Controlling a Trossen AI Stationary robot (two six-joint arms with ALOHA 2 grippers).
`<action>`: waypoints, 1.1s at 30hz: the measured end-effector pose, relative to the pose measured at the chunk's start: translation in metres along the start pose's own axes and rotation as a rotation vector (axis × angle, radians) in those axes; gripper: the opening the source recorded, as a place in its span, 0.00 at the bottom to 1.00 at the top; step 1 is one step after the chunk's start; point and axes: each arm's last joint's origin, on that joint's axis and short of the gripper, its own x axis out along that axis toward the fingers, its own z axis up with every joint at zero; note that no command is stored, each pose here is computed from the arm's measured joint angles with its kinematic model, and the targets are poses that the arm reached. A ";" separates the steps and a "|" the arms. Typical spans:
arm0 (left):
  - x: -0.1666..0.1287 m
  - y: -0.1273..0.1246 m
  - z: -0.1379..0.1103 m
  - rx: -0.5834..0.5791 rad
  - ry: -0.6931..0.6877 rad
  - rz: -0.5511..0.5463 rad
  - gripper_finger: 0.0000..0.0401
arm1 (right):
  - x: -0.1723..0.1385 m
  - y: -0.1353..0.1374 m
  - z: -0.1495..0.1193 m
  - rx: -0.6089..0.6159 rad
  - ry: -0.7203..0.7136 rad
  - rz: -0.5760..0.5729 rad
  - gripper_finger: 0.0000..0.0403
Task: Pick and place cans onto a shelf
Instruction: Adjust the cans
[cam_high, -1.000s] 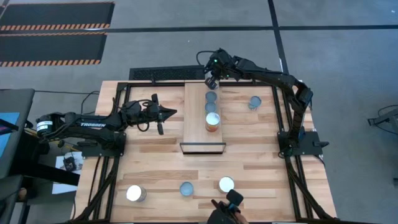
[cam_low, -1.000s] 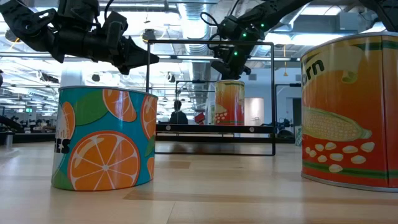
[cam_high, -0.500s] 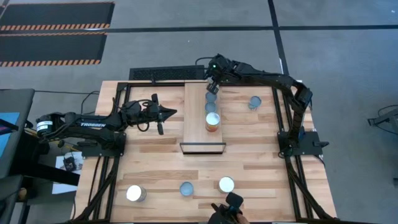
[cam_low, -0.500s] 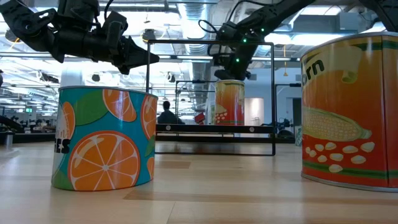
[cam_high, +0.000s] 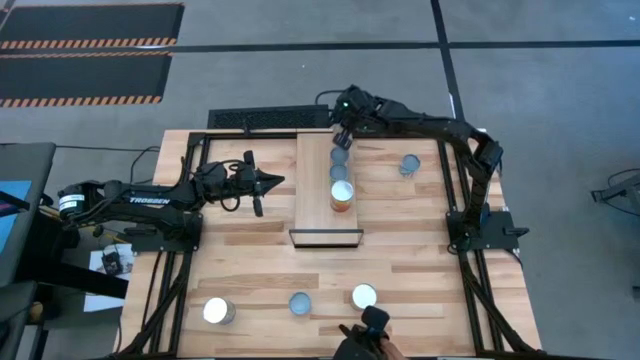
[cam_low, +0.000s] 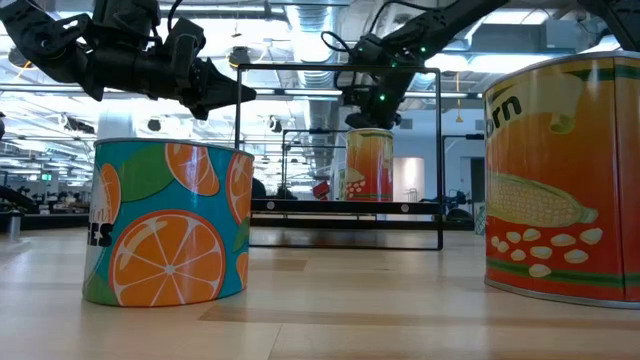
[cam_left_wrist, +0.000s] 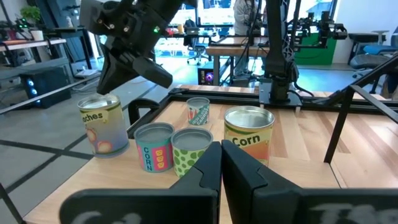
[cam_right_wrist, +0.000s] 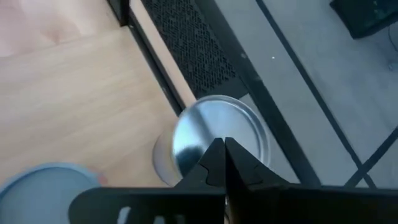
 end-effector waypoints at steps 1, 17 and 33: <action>0.000 0.000 0.000 0.000 0.000 0.000 0.00 | 0.000 0.000 0.000 0.000 0.001 0.000 0.02; 0.000 0.000 0.000 -0.005 -0.001 -0.002 0.00 | 0.022 0.012 -0.004 -0.061 0.036 0.000 0.02; 0.000 0.000 0.000 -0.004 -0.003 -0.003 0.00 | 0.001 0.024 0.002 -0.074 0.044 0.113 0.02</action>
